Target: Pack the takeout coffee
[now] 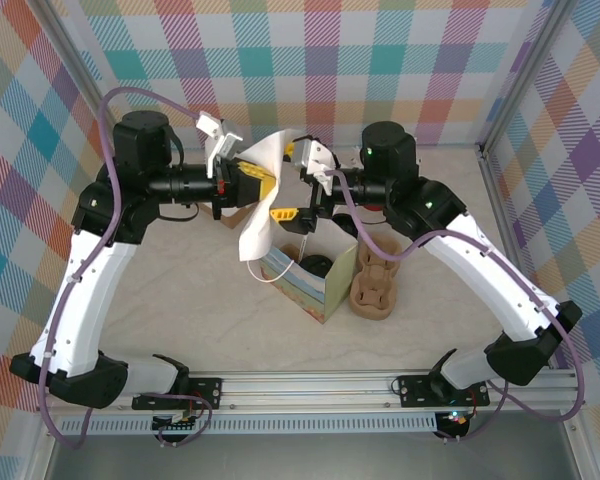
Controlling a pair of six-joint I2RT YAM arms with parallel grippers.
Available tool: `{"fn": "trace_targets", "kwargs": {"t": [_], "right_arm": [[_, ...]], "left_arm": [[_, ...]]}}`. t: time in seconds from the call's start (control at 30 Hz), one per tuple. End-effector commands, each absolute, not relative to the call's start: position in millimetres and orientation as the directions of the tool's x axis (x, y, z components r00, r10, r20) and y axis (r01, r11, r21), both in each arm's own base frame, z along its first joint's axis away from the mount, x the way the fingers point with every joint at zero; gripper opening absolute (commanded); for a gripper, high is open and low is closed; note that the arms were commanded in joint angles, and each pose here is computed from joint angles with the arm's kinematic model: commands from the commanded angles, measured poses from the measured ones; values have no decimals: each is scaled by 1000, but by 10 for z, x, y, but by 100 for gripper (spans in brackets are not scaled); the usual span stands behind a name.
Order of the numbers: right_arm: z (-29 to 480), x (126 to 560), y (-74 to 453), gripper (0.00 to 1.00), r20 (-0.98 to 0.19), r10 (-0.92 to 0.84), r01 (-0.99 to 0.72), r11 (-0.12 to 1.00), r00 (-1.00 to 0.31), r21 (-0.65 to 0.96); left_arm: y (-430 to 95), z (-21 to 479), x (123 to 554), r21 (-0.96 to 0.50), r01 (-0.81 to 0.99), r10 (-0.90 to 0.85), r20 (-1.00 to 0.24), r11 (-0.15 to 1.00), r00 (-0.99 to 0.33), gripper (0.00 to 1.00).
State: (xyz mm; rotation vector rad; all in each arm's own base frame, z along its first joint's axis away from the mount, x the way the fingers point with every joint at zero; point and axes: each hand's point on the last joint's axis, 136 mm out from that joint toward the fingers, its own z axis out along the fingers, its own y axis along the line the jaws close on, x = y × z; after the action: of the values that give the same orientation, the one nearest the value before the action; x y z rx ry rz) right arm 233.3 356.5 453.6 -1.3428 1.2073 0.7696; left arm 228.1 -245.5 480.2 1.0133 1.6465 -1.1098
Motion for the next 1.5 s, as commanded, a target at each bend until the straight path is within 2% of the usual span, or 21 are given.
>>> {"fn": "trace_targets", "kwargs": {"t": [0.0,0.13,0.37,0.47,0.63,0.7,0.77,0.8,0.83,0.9,0.93,1.03,1.27,1.47], "right_arm": [[4644,2140,3593,100,-955,-135,-958,78,263,-275],[4601,2141,3601,97,-959,-145,-964,72,242,-254],[4542,2139,3652,70,-970,-154,-979,46,189,-198],[4497,2163,3641,55,-969,-174,-980,59,175,-188],[4391,2203,3589,21,-963,-227,-981,96,145,-170],[4374,2212,3562,12,-961,-241,-979,112,138,-169],[4354,2218,3523,5,-957,-258,-977,129,129,-167],[4344,2224,3498,3,-955,-269,-976,142,125,-168],[4322,2221,3473,1,-952,-281,-975,149,119,-166],[4279,2226,3433,0,-948,-301,-974,163,105,-159],[4233,2223,3417,0,-944,-316,-975,165,93,-151],[4091,2266,3358,0,-928,-368,-973,190,54,-132],[3758,2443,3246,0,-858,-514,-948,260,25,-183],[3506,2507,3181,0,-762,-639,-912,242,107,-331]], "left_arm": [[-2515,4832,2238,-201,952,157,-958,232,-240,0],[-2554,4850,2222,-203,956,154,-959,211,-237,0],[-2596,4886,2182,-195,962,151,-963,190,-225,0],[-2593,4900,2178,-189,963,149,-964,194,-220,0],[-2568,4992,2138,-168,966,131,-972,198,-196,0],[-2548,5024,2123,-159,965,125,-974,210,-188,0],[-2513,5057,2111,-148,961,118,-977,233,-179,10],[-2488,5078,2090,-139,960,114,-979,244,-171,13],[-2462,5097,2074,-129,957,111,-981,258,-162,24],[-2395,5135,2031,-112,950,101,-984,291,-147,34],[-2356,5153,2014,-102,944,95,-986,313,-138,44],[-2200,5185,1951,-71,915,72,-991,396,-108,53],[-1746,5032,1869,-67,783,3,-996,618,-87,56],[-1425,4783,1734,-93,684,-34,-994,724,-100,57]]}}
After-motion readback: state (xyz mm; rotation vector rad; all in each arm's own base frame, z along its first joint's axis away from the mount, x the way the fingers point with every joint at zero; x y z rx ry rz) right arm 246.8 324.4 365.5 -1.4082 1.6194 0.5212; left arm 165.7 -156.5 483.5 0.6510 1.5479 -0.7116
